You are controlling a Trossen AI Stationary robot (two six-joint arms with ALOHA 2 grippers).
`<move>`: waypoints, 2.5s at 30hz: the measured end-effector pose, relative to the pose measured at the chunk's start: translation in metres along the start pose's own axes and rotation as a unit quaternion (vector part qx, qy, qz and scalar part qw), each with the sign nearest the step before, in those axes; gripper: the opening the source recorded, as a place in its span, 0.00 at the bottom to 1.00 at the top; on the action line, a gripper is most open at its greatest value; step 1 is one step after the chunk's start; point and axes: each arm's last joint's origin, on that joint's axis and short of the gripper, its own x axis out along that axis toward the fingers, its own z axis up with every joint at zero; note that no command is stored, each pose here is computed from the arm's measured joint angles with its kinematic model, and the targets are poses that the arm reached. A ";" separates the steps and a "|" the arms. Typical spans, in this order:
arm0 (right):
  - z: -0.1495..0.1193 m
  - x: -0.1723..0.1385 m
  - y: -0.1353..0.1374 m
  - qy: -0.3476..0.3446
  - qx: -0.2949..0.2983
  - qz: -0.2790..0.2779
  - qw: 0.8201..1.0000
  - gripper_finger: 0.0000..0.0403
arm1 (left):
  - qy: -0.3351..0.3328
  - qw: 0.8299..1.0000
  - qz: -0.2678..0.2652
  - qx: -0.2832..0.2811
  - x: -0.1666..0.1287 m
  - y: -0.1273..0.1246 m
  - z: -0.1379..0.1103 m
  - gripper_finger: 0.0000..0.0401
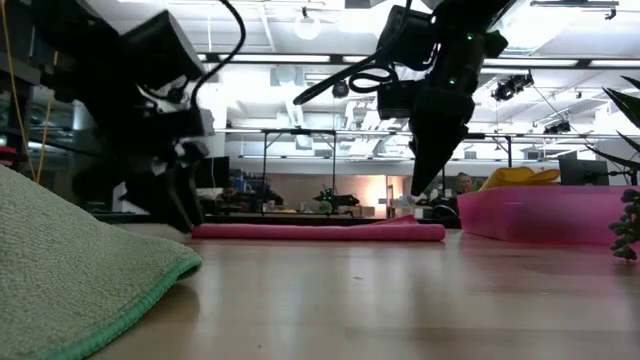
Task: Fold microfiber towels
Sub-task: Fold the pink microfiber cloth
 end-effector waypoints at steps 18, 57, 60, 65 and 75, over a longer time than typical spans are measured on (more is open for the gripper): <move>-0.002 0.000 -0.001 0.013 0.023 0.008 1.000 0.53 | 0.010 0.999 0.025 -0.027 0.009 -0.001 -0.001 0.25; -0.016 0.052 0.008 0.116 -0.137 -0.062 0.982 0.27 | 0.014 0.998 0.005 -0.054 0.009 -0.002 -0.002 0.00; -0.016 0.052 0.009 0.116 -0.131 -0.063 0.983 0.27 | 0.014 0.998 0.004 -0.054 0.009 -0.002 -0.002 0.00; -0.016 0.052 0.009 0.116 -0.117 -0.056 0.985 0.19 | 0.014 0.997 -0.009 -0.070 0.009 -0.003 -0.002 0.00; -0.018 0.049 0.019 0.131 -0.016 0.097 0.986 0.01 | 0.027 0.973 -0.129 -0.191 -0.001 -0.007 -0.003 0.00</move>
